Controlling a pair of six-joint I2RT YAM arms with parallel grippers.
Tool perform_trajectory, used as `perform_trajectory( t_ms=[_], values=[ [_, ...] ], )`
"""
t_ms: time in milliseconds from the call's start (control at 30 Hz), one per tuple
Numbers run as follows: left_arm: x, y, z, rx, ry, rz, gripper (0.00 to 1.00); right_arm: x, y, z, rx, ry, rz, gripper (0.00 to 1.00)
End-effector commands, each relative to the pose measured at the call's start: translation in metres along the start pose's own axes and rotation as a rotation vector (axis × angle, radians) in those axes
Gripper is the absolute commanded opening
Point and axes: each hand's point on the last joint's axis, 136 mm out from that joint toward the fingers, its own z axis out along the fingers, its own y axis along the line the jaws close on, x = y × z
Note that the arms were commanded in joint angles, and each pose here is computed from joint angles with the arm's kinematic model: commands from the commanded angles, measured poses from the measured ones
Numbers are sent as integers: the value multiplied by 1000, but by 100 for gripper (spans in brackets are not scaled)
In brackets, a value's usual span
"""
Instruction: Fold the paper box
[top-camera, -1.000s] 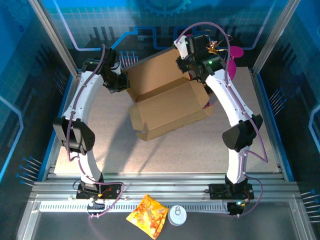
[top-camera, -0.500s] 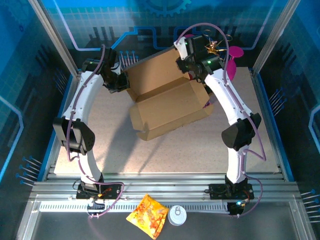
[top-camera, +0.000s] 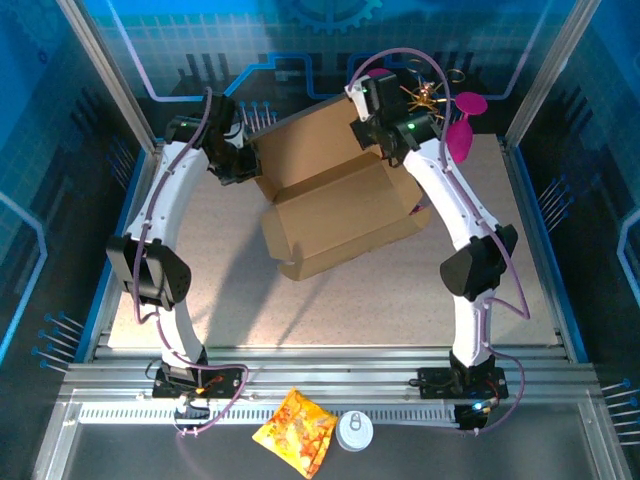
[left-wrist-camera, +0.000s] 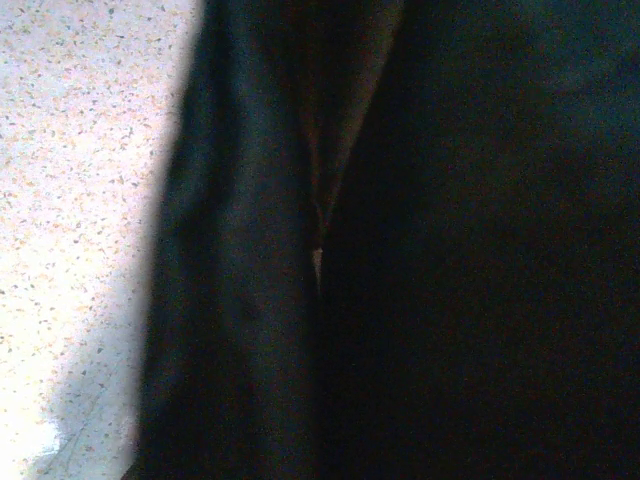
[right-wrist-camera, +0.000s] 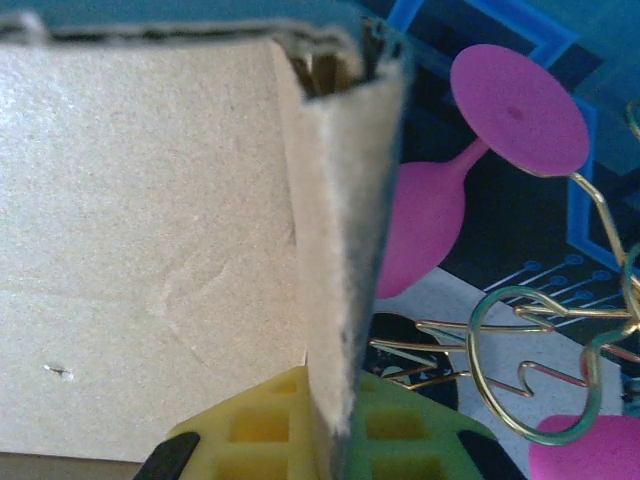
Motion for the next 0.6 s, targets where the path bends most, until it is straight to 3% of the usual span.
perform_trajectory(
  t_ms=[0, 233, 400, 567],
  values=[
    [-5, 6, -18, -57, -50, -53, 0, 15, -34, 0, 250, 87, -49, 0],
    [-5, 11, -14, -106, -49, -68, 0, 23, -56, -8, 491, 138, -90, 0],
    [-6, 10, -14, -103, -47, -70, 0, 15, -54, -12, 511, 119, -103, 0],
    [-5, 8, -13, -98, -36, -64, 0, 14, -41, -10, 438, 110, -110, 0]
  ],
)
